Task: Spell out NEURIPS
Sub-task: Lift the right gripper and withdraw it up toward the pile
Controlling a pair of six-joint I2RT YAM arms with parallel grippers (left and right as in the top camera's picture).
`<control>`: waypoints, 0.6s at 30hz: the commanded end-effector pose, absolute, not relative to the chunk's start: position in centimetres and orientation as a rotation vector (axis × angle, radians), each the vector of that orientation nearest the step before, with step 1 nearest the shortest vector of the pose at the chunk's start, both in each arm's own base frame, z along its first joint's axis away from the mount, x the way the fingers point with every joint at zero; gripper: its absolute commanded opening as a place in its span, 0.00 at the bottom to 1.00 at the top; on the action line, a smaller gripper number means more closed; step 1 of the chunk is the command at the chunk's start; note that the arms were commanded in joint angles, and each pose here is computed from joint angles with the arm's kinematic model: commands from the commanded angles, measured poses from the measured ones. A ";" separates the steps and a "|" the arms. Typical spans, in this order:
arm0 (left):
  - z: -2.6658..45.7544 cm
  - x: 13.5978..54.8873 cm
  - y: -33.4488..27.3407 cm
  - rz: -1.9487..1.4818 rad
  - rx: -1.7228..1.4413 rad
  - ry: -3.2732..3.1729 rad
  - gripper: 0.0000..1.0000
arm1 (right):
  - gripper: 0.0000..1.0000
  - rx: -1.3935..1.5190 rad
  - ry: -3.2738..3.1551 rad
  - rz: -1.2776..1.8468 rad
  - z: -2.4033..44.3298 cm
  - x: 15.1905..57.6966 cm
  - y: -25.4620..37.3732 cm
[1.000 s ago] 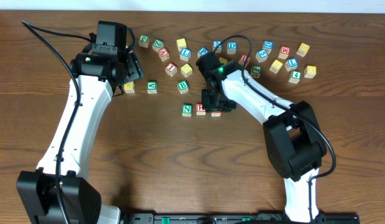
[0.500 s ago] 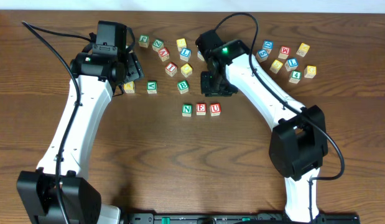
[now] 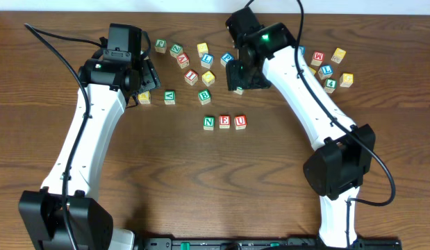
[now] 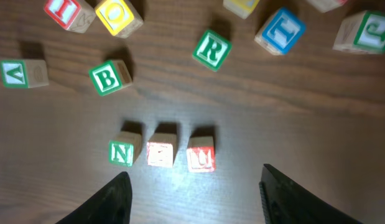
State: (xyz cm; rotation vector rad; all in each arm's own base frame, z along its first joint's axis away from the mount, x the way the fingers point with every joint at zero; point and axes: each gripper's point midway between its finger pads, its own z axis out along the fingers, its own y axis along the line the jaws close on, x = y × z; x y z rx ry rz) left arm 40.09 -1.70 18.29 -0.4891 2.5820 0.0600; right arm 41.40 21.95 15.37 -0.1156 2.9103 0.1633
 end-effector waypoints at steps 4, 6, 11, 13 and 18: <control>18.5 40.4 -1.4 0.072 -0.481 2.580 0.81 | 0.65 -0.103 2.866 0.154 16.5 43.0 20.1; 18.5 40.4 -1.6 0.066 -0.478 2.581 0.82 | 0.67 -0.093 2.862 0.151 16.5 43.4 19.5; 18.3 40.5 -2.6 -0.010 -0.468 2.595 0.81 | 0.72 -0.039 2.833 0.156 16.7 44.8 18.0; 18.3 40.5 -2.6 -0.010 -0.469 2.594 0.81 | 0.73 -0.026 2.821 0.160 16.8 45.2 17.8; 18.4 40.6 -2.6 -0.012 -0.468 2.590 0.81 | 0.75 -0.005 2.791 0.171 17.0 46.1 17.3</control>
